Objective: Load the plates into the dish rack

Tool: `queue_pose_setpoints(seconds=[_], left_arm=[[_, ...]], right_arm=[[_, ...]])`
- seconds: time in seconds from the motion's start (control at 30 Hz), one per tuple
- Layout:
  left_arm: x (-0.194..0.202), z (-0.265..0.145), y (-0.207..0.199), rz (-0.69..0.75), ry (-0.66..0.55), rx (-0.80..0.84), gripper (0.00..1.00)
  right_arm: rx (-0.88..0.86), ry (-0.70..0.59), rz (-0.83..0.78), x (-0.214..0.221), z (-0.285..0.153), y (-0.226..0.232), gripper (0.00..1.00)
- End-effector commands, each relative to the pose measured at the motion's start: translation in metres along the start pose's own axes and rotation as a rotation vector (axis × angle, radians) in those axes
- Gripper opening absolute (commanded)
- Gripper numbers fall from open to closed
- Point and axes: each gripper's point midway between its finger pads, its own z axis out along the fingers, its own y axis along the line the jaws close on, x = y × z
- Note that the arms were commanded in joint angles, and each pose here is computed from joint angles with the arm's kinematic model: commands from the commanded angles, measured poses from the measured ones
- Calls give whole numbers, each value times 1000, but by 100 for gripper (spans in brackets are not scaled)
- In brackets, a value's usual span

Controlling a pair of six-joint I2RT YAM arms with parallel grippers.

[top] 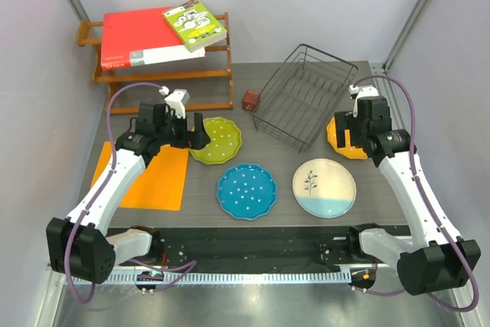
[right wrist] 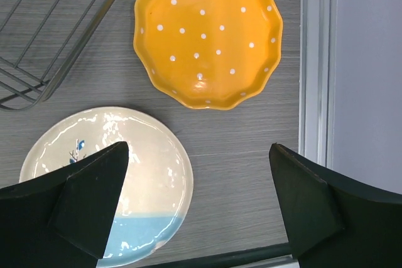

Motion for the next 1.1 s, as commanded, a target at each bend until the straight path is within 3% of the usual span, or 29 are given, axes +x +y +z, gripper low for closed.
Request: queue_pose_setpoints(seconds=[0.0, 0.1, 0.17, 0.33, 0.53, 0.63, 1.07], left_arm=[[-26, -13, 44, 63, -84, -273, 99], [-39, -40, 98, 54, -113, -592, 100], [-46, -49, 110, 67, -132, -674, 99], [-54, -52, 97, 77, -170, -612, 99], [-47, -43, 79, 91, -157, -498, 99], [-44, -42, 84, 109, -145, -519, 100], [-26, -36, 90, 124, -100, -523, 99]], right_arm=[[15, -106, 95, -44, -1, -6, 100], [-19, -126, 138, -66, 3, -9, 100], [21, -162, 200, -80, 3, -16, 94], [25, -149, 263, -95, 19, -13, 86], [-7, -58, 321, -92, 54, 2, 66], [-5, -17, 336, -91, 75, 7, 61], [6, 58, 375, -111, 144, 14, 58]])
